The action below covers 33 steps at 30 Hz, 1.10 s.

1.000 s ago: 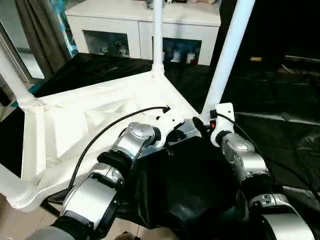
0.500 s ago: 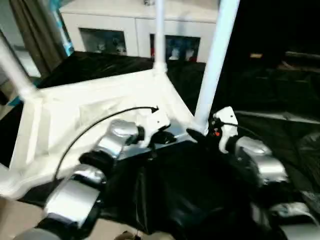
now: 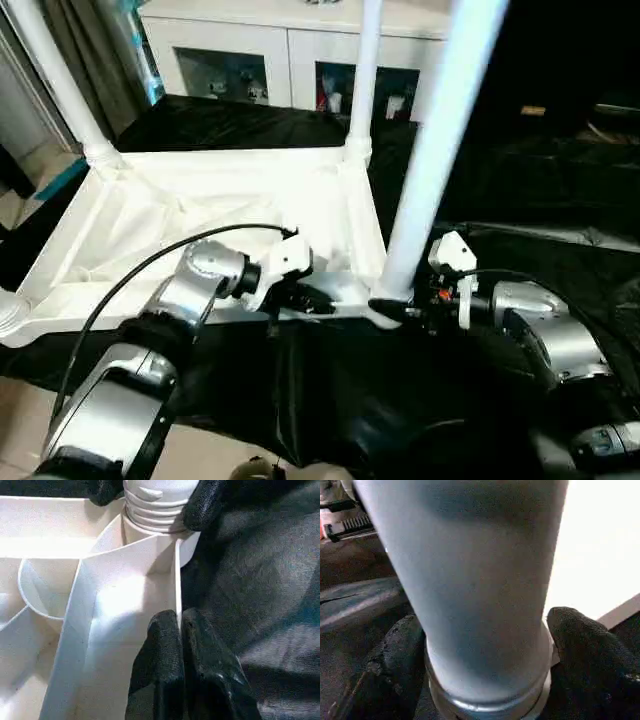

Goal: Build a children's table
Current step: Rotate leg to tighten

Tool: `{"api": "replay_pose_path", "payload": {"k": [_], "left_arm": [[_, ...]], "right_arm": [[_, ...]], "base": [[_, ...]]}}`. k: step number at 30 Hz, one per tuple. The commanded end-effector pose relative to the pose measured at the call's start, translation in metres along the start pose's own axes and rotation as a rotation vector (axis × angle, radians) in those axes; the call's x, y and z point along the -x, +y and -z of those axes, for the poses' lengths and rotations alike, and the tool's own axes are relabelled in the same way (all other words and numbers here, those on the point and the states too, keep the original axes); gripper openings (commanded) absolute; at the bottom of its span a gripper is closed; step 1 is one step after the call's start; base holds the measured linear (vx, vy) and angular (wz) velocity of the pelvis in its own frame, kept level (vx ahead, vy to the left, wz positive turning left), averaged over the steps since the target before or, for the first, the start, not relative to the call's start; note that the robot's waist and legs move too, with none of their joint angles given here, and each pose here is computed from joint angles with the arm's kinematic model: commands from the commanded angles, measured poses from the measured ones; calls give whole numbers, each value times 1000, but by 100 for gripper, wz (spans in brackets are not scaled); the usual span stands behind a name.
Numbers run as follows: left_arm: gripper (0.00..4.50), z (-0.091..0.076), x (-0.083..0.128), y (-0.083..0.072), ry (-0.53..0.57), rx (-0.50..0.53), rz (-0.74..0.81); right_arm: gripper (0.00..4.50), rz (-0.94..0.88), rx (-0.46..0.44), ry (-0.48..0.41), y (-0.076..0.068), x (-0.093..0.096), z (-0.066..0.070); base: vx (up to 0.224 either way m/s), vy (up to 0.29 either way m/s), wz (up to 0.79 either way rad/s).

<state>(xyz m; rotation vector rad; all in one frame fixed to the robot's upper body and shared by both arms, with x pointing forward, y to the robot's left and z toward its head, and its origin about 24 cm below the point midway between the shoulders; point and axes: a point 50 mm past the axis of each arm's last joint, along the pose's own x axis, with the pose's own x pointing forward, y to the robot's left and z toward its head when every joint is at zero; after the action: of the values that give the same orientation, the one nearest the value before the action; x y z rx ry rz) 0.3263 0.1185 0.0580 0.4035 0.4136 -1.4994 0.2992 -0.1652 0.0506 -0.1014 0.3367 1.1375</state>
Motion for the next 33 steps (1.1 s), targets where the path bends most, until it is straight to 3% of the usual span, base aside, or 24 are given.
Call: {"api": "replay_pose_path", "payload": {"k": [1,2,8,10,13,15,17,21,24,25,26,27,31,32,33], "left_arm": [[0,-8,-2,-3,-18,-33,44],[0,-8,-2,-3,-19,-31,42],[0,-11,-6,2,-35,-28,-30],[0,-14,-11,10,-47,-19,-141],[0,-20,-22,27,-50,60,-374],[0,-28,-35,33,-56,119,-481],[0,-33,-45,35,-64,157,-530],[0,-42,-62,31,-76,156,-517],[0,-46,-74,26,-69,106,-472],[0,-46,-75,26,-65,104,-469],[0,-45,-75,26,-61,104,-467],[0,-44,-75,25,-54,100,-463],[0,-42,-72,24,-43,81,-442],[0,-39,-66,22,-59,40,-367],[0,-39,-66,22,-59,40,-367]], "right_arm": [[336,-24,4,11,4,0,1],[312,-30,-2,10,5,0,2],[281,19,-47,6,6,-3,9],[280,128,-75,46,0,-6,20],[279,466,-199,56,-17,-17,35],[278,654,-328,30,-23,-27,39],[277,716,-368,24,-23,-35,39],[277,732,-385,9,-18,-53,34],[277,641,-268,-19,-9,-74,20],[277,630,-260,-29,-8,-76,18],[333,622,-257,-40,-8,-77,17],[347,612,-261,-54,-8,-77,15],[376,569,-260,-98,-8,-74,10],[376,473,-190,-109,-9,-64,4],[376,473,-190,-109,-9,-64,4]], "base": [[0,0,0],[0,0,0],[0,0,0],[0,0,0],[0,0,0],[-51,14,-4],[0,0,0],[0,0,0],[0,0,0],[0,0,0],[0,0,0],[0,0,0],[0,0,0],[0,0,0],[0,0,0]]}}
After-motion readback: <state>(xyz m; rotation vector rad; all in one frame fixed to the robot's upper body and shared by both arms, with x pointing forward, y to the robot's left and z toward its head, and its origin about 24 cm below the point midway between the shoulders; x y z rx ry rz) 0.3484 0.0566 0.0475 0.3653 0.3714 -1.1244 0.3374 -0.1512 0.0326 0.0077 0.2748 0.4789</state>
